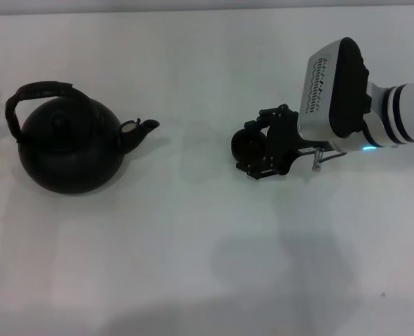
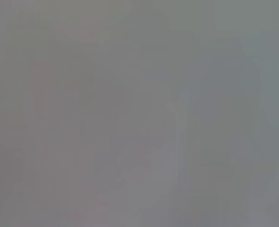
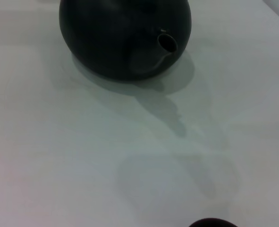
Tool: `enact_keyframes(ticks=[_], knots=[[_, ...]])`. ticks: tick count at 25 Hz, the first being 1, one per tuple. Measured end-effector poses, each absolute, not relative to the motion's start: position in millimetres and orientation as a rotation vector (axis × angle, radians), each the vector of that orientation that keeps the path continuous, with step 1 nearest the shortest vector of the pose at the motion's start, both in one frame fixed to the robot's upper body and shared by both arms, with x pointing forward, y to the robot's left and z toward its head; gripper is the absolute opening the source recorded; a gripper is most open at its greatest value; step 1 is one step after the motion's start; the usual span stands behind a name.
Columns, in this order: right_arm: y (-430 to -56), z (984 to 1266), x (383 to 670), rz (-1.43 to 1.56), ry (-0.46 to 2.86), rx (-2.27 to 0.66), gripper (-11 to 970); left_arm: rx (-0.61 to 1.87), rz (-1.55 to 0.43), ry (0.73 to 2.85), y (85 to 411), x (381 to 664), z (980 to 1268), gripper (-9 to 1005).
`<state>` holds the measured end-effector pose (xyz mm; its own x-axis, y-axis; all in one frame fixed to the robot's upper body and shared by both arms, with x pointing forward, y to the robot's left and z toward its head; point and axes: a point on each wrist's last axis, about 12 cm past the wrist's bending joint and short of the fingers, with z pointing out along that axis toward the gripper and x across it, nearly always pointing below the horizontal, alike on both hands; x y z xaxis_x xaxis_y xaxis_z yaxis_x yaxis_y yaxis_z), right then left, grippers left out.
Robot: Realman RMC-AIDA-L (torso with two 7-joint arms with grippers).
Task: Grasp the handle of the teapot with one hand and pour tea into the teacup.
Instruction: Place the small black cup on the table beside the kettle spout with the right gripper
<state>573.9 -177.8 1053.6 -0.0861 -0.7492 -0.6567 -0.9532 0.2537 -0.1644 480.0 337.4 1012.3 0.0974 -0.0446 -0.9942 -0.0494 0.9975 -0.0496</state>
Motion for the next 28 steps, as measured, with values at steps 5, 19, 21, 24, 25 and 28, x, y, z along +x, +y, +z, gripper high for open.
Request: enact_keyframes(ticks=[5,19,21,24,25,28], knots=[[-176.5,1053.0,572.3,0.418,1.885,-1.554,787,-0.078,0.006,1.476,338.0,478.9,1011.7,548],[-173.4,1060.5,573.9,0.448,1.861,-1.535,858,-0.081,0.015,1.483,339.9,474.9,1009.8,548],[-173.3,1063.1,575.5,0.44,1.851,-1.526,857,-0.081,0.016,1.484,340.0,474.5,1009.7,547],[-175.4,1069.5,578.8,0.428,1.832,-1.502,856,-0.082,0.017,1.485,340.3,473.9,1009.4,547],[-176.4,1073.4,580.4,0.426,1.822,-1.49,855,-0.084,0.02,1.488,341.1,472.2,1008.6,547],[-183.7,1085.4,584.0,0.422,1.798,-1.438,856,-0.085,0.022,1.491,341.9,470.1,1007.7,547]])
